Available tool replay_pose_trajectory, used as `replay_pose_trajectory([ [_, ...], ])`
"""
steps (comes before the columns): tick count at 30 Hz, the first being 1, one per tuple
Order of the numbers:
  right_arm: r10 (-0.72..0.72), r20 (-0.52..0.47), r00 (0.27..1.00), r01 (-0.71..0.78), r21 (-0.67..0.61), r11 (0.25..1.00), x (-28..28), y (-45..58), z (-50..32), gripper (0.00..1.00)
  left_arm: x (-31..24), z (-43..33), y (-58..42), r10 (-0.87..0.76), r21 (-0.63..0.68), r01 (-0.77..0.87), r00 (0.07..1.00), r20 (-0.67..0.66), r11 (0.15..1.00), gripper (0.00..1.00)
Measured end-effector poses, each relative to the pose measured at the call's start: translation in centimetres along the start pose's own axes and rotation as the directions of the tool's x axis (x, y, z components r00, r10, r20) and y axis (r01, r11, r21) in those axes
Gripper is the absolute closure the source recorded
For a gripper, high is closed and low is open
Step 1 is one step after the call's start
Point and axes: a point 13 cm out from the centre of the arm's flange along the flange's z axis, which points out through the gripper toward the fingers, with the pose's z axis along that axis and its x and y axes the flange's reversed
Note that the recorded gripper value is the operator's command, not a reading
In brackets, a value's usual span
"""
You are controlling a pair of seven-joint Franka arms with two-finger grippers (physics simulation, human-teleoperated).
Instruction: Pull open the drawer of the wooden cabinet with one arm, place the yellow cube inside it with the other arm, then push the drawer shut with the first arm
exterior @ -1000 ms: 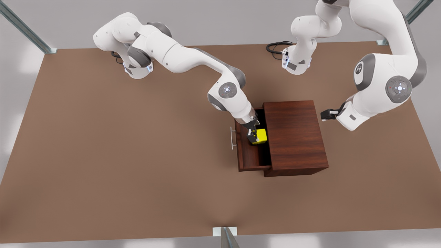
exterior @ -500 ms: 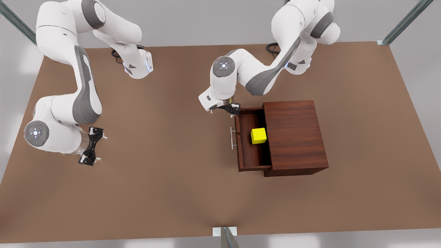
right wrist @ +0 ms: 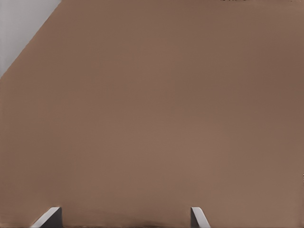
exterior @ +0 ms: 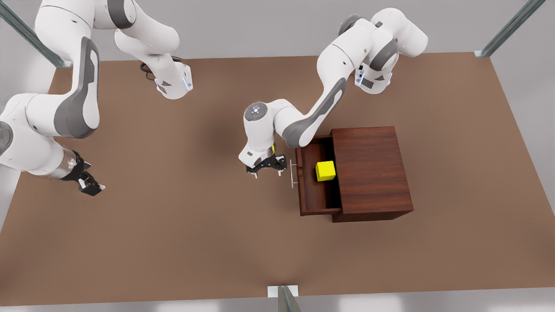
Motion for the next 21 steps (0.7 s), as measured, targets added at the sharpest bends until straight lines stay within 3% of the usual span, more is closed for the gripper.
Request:
replay_pose_trajectory([
  [4, -0.197, -0.031, 0.980, 0.198, 0.022, 0.980, 2.4, 2.3, 1.9, 0.00, -1.3, 1.4, 0.8, -0.059, -0.005, 0.059, 0.998, 0.025, 0.998, 0.00],
  [9, -0.343, -0.054, 0.938, 0.345, 0.023, 0.938, 3.2, 3.3, 3.2, 0.00, -1.1, 3.7, 0.8, -0.102, -0.006, 0.103, 0.994, 0.025, 0.995, 0.00],
  [21, -0.527, -0.063, 0.847, 0.529, 0.011, 0.849, 3.4, 3.6, 3.6, 0.00, 0.8, 6.6, 2.5, -0.134, -0.084, 0.134, 0.991, 0.014, 0.987, 0.00],
])
